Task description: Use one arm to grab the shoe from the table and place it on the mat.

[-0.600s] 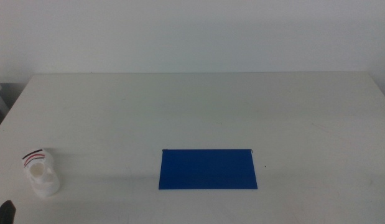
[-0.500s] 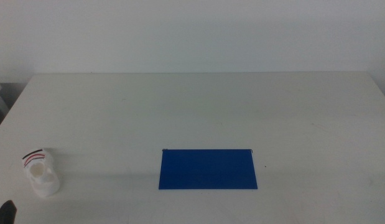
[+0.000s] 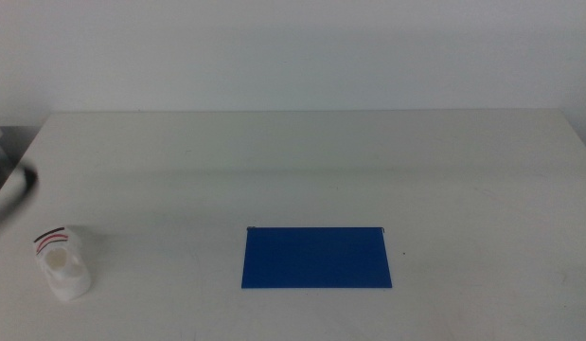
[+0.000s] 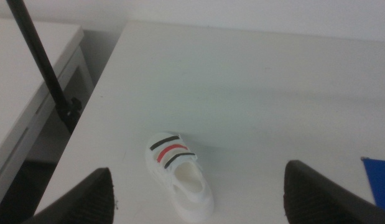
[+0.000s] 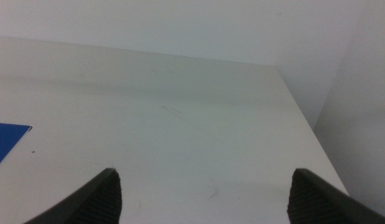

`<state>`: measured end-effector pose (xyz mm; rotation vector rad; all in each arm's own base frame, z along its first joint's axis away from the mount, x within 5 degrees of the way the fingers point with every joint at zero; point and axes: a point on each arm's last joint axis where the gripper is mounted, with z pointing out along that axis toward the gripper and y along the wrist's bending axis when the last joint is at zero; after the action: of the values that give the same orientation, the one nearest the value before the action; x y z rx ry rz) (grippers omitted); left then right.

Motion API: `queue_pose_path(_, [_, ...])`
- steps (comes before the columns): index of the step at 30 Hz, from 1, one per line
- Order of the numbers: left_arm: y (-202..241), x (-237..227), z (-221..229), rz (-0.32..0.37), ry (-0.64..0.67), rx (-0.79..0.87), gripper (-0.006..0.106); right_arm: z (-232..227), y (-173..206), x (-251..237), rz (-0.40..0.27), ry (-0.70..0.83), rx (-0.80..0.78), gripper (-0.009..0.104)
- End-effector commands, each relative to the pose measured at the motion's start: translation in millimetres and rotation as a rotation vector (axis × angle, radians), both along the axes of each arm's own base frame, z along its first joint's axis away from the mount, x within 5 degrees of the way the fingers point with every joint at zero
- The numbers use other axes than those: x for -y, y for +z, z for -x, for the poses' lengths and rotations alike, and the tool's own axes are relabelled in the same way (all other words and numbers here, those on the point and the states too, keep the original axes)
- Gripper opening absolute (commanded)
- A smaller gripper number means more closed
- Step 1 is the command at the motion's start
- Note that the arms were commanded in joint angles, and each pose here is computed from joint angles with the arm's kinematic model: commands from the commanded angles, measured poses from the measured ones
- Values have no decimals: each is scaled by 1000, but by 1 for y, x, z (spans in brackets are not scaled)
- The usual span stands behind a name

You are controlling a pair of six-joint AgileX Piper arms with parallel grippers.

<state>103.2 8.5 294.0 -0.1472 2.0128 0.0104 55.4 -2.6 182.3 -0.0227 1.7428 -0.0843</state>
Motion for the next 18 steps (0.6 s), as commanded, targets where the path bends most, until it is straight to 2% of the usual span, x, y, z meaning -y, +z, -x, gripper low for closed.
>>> queue_pose_path(1, [31, 0, -12, 20, 3, 23, 94, -1, 5, 0, 21, 0, 64, 78])
queue_pose_path(11, [77, -5, -52, 143, 96, -358, 94, -1, 5, 0, 21, 0, 64, 78])
queue_pose_path(18, [76, -9, -87, 270, 232, -547, 94, -1, 5, 0, 21, 0, 64, 78])
